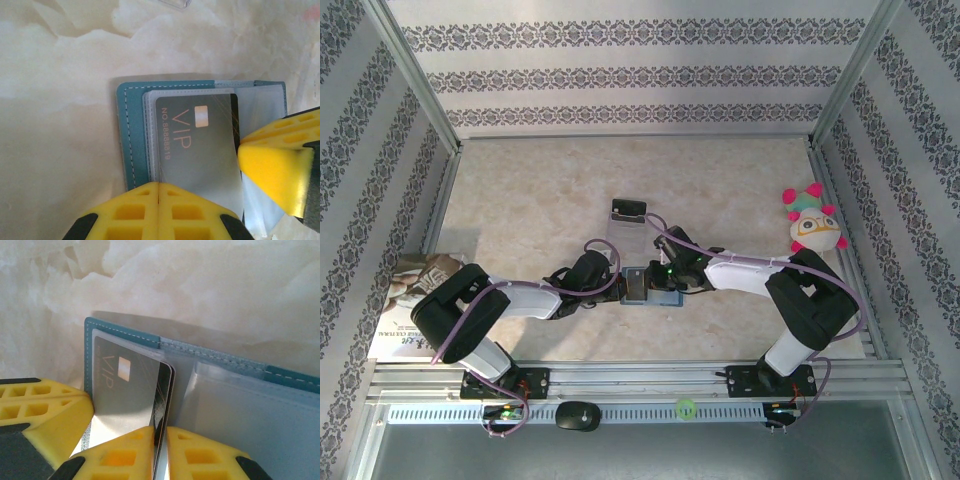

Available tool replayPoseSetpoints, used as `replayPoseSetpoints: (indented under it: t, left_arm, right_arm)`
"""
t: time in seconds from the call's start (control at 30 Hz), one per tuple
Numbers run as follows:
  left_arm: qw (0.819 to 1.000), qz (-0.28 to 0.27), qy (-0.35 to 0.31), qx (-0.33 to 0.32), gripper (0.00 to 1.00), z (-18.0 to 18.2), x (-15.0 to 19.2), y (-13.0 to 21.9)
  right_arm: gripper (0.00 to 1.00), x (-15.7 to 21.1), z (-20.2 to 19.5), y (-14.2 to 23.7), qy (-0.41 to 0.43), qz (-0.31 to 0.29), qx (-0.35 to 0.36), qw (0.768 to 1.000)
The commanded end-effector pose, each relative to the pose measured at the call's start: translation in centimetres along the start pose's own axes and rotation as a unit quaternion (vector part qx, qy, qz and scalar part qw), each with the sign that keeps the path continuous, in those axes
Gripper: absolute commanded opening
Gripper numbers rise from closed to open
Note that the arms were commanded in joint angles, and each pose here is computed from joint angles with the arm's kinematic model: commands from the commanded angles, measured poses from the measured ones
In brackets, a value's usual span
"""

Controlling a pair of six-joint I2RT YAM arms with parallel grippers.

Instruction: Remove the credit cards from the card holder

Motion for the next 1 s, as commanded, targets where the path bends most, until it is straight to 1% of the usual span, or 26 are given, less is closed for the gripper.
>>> replayPoseSetpoints:
  t: [0.0, 0.2, 0.33, 0.47, 0.53, 0.97]
  left_arm:
    - [0.995, 0.083, 0.027, -0.052, 0.00, 3.3, 4.5, -0.2]
    - [0.995, 0.085, 0.027, -0.047, 0.00, 3.1, 4.5, -0.4]
    - [0.995, 0.089, 0.026, -0.044, 0.00, 3.0, 4.5, -0.5]
    - [0.995, 0.090, 0.026, -0.045, 0.00, 3.1, 4.6, -0.5]
    - [0.995, 0.087, 0.025, -0.049, 0.00, 3.1, 4.4, -0.3]
    - [0.995, 0.077, 0.037, -0.055, 0.00, 3.8, 4.3, 0.3]
  right_arm:
    - [0.16, 0.1, -0.1, 0.2, -0.014, 0.004, -0.015, 1.000]
    - [0.17, 0.3, 0.7, -0.7, -0.017, 0.021, -0.041, 0.999]
    - [0.15, 0.3, 1.0, -0.9, -0.014, 0.025, -0.048, 0.998]
    - [0.05, 0.3, 0.7, -0.9, -0.017, 0.021, -0.043, 0.999]
    - [0.00, 0.2, 0.3, -0.7, -0.020, 0.013, -0.035, 0.999]
    - [0.00, 0.1, -2.6, 2.0, -0.012, -0.048, 0.061, 0.997]
Point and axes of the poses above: each hand's point on the last joint's axis, 136 mm out from that joint toward the fingers, its own y axis back along the fingers, its own z axis along the line the jaws close on, x = y × z, the point moved 4 cm from there along y, back along the fingers, and after that the axes turned 10 degrees about -y, right-handed, at the moved point
